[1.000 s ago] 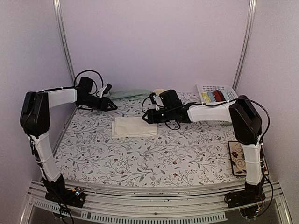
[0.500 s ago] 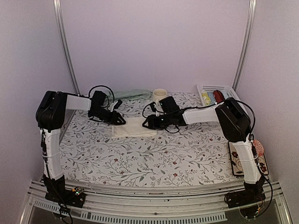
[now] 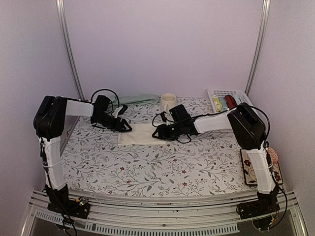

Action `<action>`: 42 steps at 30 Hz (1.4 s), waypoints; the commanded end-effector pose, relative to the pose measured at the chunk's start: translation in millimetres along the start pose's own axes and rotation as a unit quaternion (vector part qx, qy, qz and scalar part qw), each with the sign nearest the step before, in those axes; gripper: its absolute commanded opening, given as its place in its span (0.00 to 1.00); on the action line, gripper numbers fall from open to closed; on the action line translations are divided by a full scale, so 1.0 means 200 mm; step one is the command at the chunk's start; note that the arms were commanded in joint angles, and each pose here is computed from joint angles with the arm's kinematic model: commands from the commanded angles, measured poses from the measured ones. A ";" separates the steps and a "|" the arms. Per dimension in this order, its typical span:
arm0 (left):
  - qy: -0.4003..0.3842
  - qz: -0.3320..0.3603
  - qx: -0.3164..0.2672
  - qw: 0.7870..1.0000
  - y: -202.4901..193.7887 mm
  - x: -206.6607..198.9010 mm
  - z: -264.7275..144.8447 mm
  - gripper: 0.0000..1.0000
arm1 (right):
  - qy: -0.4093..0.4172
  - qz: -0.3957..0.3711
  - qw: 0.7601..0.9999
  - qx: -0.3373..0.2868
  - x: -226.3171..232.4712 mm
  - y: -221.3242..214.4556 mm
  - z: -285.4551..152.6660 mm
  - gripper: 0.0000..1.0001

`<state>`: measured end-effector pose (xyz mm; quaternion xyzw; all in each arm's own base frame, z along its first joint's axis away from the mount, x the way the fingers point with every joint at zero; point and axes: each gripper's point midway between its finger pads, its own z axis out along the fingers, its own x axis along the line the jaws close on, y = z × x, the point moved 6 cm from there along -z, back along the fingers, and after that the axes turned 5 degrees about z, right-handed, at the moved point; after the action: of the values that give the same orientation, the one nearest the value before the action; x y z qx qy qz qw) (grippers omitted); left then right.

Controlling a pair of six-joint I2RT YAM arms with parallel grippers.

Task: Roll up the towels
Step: Smooth out the towel at the center of the board, then rotate the towel at the center of the board.

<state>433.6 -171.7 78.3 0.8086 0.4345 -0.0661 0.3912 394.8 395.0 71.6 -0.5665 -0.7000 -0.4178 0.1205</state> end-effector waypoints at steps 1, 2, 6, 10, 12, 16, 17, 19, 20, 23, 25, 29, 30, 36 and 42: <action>0.005 0.047 -0.033 0.998 0.10 -0.12 -0.18 0.62 | -0.031 0.024 0.999 0.030 -0.02 -0.06 -0.11 0.51; 0.005 0.050 -0.032 0.998 0.10 -0.13 -0.20 0.64 | -0.031 0.023 0.999 0.027 0.00 -0.05 -0.13 0.51; 0.000 0.080 -0.033 0.996 0.08 -0.23 -0.28 0.77 | -0.029 0.011 0.999 0.014 0.07 -0.03 -0.23 0.52; 0.005 0.111 -0.029 0.993 0.01 -0.29 -0.32 0.97 | -0.012 -0.007 1.000 -0.001 0.19 -0.01 -0.31 0.52; 0.001 0.126 -0.022 0.992 -0.03 -0.32 -0.31 0.97 | -0.007 -0.023 0.999 -0.024 0.26 0.04 -0.36 0.53; -0.017 0.136 0.012 0.990 -0.14 -0.37 -0.26 0.97 | -0.041 -0.051 0.995 -0.073 0.31 0.17 -0.40 0.57; -0.021 0.136 0.023 0.990 -0.16 -0.38 -0.24 0.97 | -0.052 -0.062 0.993 -0.082 0.31 0.20 -0.40 0.63; -0.024 0.140 0.041 0.989 -0.21 -0.40 -0.20 0.97 | -0.069 -0.076 0.990 -0.096 0.31 0.26 -0.37 0.77; -0.023 0.142 0.047 0.989 -0.22 -0.40 -0.19 0.97 | -0.074 -0.081 0.989 -0.101 0.31 0.29 -0.35 0.88; -0.032 0.141 0.067 0.987 -0.27 -0.42 -0.13 0.97 | -0.086 -0.103 0.984 -0.115 0.29 0.37 -0.28 0.99; -0.039 0.141 0.079 0.986 -0.30 -0.43 -0.11 0.97 | -0.087 -0.110 0.982 -0.123 0.27 0.42 -0.23 0.99; -0.051 0.140 0.099 0.984 -0.35 -0.44 -0.06 0.97 | -0.071 -0.109 0.983 -0.126 0.17 0.46 -0.10 0.99; -0.053 0.140 0.104 0.983 -0.36 -0.44 -0.05 0.97 | -0.072 -0.105 0.985 -0.120 0.12 0.45 -0.05 0.99; -0.059 0.139 0.123 0.981 -0.41 -0.42 -0.02 0.97 | -0.056 -0.096 0.988 -0.103 0.01 0.42 0.07 0.99; -0.049 0.139 0.136 0.980 -0.42 -0.39 0.00 0.97 | -0.060 -0.097 0.990 -0.087 -0.06 0.38 0.12 0.99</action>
<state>324.7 -196.1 74.5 0.8951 0.2889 -0.1031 0.3237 469.1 398.2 76.5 -0.5479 -0.7169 -0.4307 -0.0184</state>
